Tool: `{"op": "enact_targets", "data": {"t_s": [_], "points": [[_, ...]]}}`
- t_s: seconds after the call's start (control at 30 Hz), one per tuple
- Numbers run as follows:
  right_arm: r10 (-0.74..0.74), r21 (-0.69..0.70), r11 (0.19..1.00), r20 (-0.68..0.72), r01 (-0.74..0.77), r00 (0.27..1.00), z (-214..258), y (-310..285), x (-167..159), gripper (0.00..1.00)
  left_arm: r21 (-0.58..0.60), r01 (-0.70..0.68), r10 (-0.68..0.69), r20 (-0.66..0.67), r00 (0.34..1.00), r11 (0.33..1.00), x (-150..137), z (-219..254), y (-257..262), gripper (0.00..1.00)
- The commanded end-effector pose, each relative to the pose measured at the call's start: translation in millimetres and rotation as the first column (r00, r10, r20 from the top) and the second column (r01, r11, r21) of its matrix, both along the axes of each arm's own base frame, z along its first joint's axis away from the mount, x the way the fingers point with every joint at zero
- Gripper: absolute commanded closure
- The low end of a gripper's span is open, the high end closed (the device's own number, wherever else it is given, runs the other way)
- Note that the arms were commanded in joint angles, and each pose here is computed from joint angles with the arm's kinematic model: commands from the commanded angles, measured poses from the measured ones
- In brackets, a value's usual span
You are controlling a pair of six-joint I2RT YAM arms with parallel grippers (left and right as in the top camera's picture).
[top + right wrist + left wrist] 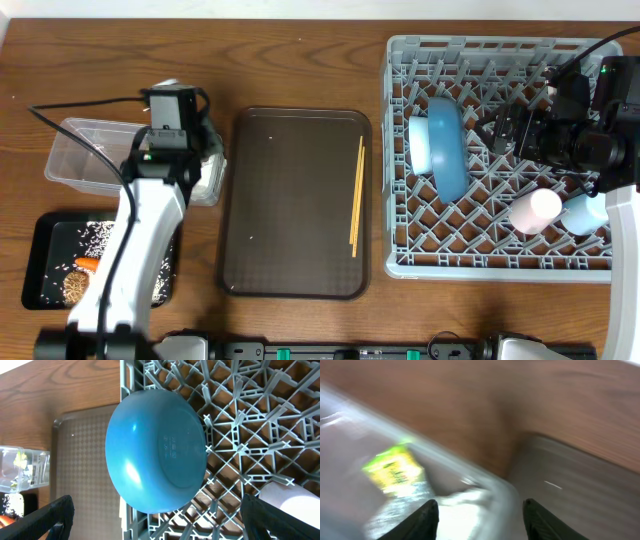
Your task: Sort waste into correct bins and load items into the dishwasher rack
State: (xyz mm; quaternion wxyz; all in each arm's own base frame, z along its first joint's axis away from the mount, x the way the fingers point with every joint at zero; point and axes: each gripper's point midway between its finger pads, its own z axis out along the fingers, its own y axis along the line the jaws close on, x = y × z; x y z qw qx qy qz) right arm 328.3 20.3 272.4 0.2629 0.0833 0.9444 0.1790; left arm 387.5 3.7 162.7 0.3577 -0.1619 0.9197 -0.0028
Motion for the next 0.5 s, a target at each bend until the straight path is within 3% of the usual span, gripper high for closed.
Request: {"op": "enact_targets", "data": {"t_s": [0.0, 0.1, 0.47], "points": [[0.0, 0.002, 1.0, 0.004, 0.0, 1.0, 2.2, 2.7, -0.6, 0.01, -0.076, 0.42, -0.418, 0.047, 0.907, 0.904, -14.4, 21.3, -82.9, 0.51], [0.0, 0.002, 1.0, 0.003, 0.0, 1.0, 2.1, 2.8, -0.8, 0.01, -0.119, 0.531, -0.538, -0.025, 0.843, 0.839, -38.6, 3.7, -122.9, 0.64], [0.0, 0.003, 1.0, -0.005, 0.0, 1.0, 1.1, 3.0, -2.4, 0.01, -0.16, 0.777, -0.789, -0.224, 0.572, 0.609, -95.3, -83.8, -243.1, 0.68]]}}
